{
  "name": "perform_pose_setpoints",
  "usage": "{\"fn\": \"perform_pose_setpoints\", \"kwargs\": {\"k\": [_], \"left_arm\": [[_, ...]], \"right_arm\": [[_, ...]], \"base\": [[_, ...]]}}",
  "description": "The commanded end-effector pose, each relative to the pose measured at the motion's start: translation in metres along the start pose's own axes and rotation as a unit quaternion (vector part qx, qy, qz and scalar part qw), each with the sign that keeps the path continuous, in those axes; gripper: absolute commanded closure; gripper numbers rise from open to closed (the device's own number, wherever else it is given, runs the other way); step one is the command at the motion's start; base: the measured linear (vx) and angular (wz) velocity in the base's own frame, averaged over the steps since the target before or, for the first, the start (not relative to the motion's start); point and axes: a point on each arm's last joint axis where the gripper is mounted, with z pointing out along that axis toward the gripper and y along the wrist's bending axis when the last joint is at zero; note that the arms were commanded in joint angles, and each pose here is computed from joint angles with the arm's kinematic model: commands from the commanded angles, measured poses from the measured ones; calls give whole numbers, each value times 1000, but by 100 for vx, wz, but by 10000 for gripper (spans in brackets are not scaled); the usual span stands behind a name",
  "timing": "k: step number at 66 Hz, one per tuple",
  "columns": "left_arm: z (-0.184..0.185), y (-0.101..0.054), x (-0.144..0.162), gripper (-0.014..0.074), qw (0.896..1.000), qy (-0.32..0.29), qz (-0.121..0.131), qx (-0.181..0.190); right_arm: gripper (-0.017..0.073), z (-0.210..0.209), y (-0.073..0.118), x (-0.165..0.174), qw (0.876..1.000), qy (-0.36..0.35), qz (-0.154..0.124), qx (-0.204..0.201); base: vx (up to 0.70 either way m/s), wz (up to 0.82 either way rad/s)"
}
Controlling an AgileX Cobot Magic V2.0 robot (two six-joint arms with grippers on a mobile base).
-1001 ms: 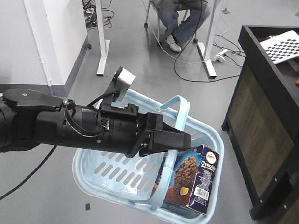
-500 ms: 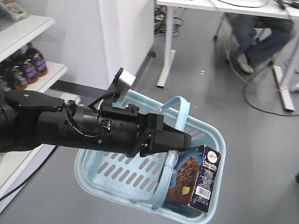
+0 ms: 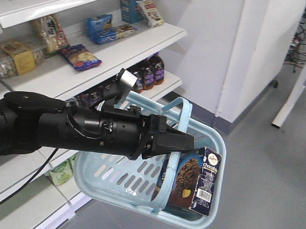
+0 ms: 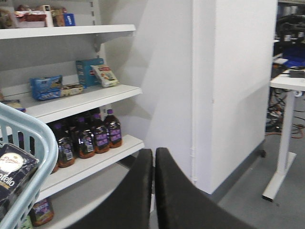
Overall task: Left arm holds basket, right arm returns cookies
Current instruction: 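Keep holding the basket while turning to face the snack shelf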
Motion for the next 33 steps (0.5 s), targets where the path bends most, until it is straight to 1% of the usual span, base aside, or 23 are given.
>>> {"fn": "perform_pose_setpoints", "kwargs": {"k": [1, 14, 33], "left_arm": [[-10, -30, -8, 600, 998, -25, 10, 59], [-10, -30, -8, 600, 998, -25, 10, 59], [-10, -30, -8, 600, 998, -25, 10, 59]], "right_arm": [[567, -1, 0, -6, 999, -39, -6, 0], [567, -1, 0, -6, 999, -39, -6, 0], [567, -1, 0, -6, 999, -39, -6, 0]], "base": [[26, 64], [25, 68], [23, 86]]}}
